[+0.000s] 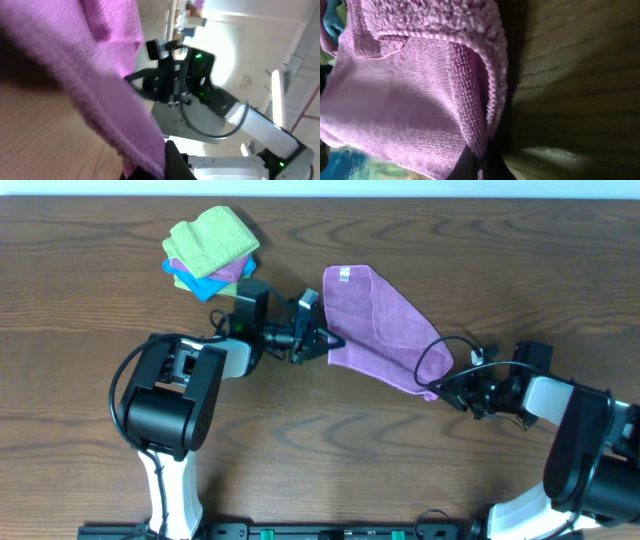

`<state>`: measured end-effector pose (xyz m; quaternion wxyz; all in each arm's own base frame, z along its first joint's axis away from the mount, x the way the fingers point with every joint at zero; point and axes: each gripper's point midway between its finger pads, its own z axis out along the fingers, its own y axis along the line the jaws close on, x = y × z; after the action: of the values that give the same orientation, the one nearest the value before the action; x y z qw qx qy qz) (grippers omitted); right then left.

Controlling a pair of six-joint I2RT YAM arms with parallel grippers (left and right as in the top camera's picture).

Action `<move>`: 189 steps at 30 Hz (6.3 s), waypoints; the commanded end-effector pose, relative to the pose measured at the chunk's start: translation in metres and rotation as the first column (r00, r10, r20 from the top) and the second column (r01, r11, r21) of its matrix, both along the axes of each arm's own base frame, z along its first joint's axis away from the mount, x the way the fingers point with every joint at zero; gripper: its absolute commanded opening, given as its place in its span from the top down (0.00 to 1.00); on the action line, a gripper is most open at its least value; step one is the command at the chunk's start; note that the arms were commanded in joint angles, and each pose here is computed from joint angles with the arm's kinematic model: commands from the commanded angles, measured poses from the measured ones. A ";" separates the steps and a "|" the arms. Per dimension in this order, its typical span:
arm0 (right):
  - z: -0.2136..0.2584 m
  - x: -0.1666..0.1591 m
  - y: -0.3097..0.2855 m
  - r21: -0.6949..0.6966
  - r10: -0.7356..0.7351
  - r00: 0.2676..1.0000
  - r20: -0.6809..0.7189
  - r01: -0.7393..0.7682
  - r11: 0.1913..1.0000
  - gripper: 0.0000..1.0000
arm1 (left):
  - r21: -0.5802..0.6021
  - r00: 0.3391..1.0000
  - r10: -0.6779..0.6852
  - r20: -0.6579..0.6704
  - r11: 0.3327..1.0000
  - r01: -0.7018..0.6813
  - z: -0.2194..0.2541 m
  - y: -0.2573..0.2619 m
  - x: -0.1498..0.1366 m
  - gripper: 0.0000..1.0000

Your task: Fold the cloth

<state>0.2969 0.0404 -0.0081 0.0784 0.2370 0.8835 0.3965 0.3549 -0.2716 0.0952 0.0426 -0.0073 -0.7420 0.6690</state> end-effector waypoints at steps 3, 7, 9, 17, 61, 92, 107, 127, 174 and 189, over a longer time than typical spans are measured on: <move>-0.005 -0.007 -0.010 -0.120 -0.014 1.000 -0.012 0.012 0.993 0.99 | -0.061 0.999 0.029 -0.015 0.998 -0.030 0.027 0.013 0.017 0.94; 0.049 0.018 0.000 -0.053 -0.024 0.990 0.141 0.032 0.998 0.99 | -0.126 0.998 0.053 0.018 0.991 -0.051 0.063 0.016 0.023 0.94; 0.078 0.032 0.004 -0.040 -0.032 0.975 0.221 0.042 0.998 0.99 | -0.162 0.997 0.065 0.036 0.985 -0.059 0.082 0.017 0.025 0.94; 0.189 0.086 0.034 -0.068 0.013 0.848 0.529 0.027 0.997 0.99 | -0.229 0.992 0.096 0.084 0.971 -0.075 0.129 0.015 0.042 0.94; 0.218 0.219 0.037 -0.430 0.259 0.731 0.631 0.052 0.901 0.99 | 0.450 0.814 0.318 0.486 0.708 -0.545 0.119 0.071 0.185 0.94; 0.155 0.156 0.039 -0.523 0.459 0.856 0.238 -0.285 0.803 0.98 | 0.733 0.923 -0.046 0.383 0.623 -0.273 0.069 0.099 0.110 0.94; 0.140 0.122 0.036 -0.514 0.525 0.843 0.113 -0.403 0.758 0.98 | 0.817 0.923 -0.268 0.276 0.571 -0.079 0.051 0.063 0.055 0.94; 0.141 0.121 0.037 -0.508 0.526 0.843 0.116 -0.404 0.761 0.98 | 0.624 0.988 -0.151 -0.027 0.770 0.135 -0.017 0.031 -0.007 0.70; 0.148 0.122 0.049 -0.447 0.519 0.840 0.158 -0.408 0.796 0.98 | 0.703 0.999 -0.021 0.029 0.711 -0.005 -0.087 -0.014 -0.013 0.18; 0.151 0.122 0.054 -0.419 0.515 0.839 0.178 -0.408 0.811 0.99 | 0.730 0.998 -0.050 -0.049 0.679 0.070 -0.128 -0.024 -0.032 0.28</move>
<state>0.4183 0.0890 0.1408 0.1473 -0.0658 0.9556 0.2465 0.3386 -0.3105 0.0194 0.0375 -0.0278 -0.9263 0.3739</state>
